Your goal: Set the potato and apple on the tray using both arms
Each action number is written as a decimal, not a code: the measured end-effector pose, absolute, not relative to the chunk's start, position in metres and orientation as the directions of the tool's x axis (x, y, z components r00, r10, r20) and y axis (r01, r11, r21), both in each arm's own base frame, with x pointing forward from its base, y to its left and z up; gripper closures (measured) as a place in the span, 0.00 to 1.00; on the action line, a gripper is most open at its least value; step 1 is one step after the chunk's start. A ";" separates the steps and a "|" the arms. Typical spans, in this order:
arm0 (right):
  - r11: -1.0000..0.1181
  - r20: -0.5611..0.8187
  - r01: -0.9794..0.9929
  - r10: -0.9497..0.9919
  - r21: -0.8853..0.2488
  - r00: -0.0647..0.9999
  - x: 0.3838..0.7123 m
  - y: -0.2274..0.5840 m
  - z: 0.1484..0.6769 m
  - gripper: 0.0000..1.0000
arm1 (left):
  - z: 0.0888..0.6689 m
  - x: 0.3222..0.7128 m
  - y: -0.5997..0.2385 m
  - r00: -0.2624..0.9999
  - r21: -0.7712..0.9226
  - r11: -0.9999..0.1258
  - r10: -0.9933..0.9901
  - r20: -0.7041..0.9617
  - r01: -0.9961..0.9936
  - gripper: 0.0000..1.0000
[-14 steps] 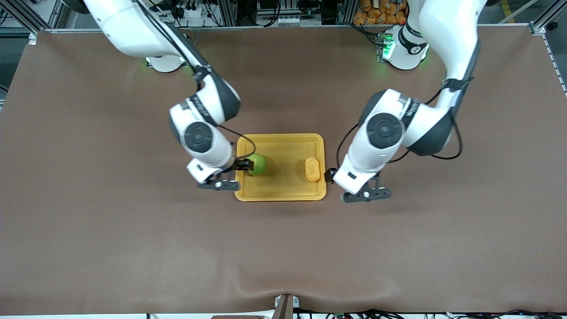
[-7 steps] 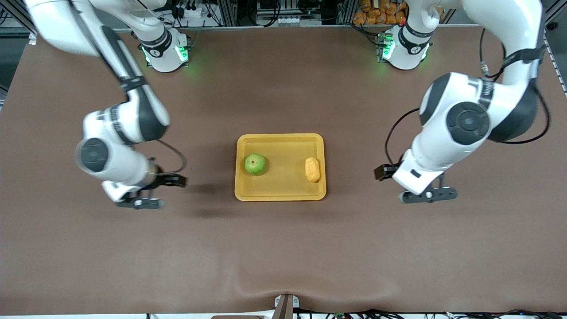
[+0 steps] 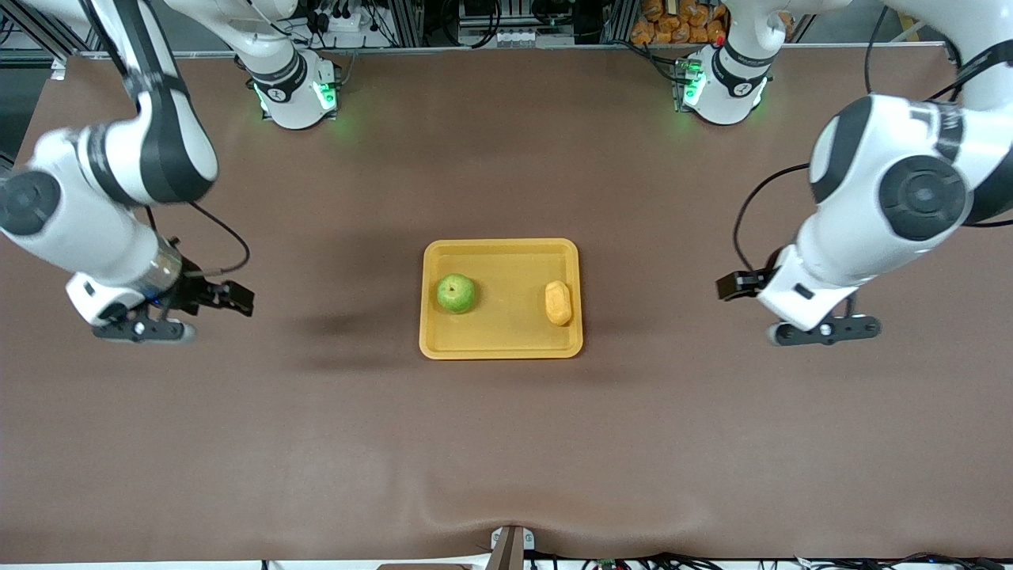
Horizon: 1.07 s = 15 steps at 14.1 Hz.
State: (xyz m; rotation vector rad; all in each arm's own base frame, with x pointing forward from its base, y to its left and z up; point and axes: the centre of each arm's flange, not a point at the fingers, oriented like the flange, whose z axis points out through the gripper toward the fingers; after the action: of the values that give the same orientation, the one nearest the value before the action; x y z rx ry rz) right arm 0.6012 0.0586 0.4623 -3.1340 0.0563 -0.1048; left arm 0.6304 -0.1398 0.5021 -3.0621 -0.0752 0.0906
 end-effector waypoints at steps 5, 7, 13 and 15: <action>-0.998 0.036 -0.067 -0.067 0.013 0.997 0.586 0.041 0.545 0.00 | 0.546 0.615 -0.110 0.998 -0.085 -0.996 0.040 -0.038 0.037 0.00; -0.997 0.011 -0.077 -0.077 0.017 0.997 0.583 0.023 0.569 0.00 | 0.562 0.606 -0.106 0.998 -0.089 -0.995 0.046 -0.031 0.043 0.00; -0.997 0.009 -0.042 -0.043 -0.067 0.999 0.553 -0.045 0.629 0.00 | 0.600 0.578 -0.100 0.998 -0.105 -0.993 0.059 -0.034 0.056 0.00; -0.997 0.018 -0.034 -0.036 -0.068 0.999 0.541 -0.042 0.645 0.00 | 0.607 0.569 -0.099 0.998 -0.104 -0.993 0.058 -0.029 0.055 0.00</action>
State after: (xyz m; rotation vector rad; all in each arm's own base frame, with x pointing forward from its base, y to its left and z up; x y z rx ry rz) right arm 0.5408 -0.0419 0.6445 -3.0732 0.0538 -0.0300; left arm 0.5685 -0.0988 0.6075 -3.0365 -0.0860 0.0490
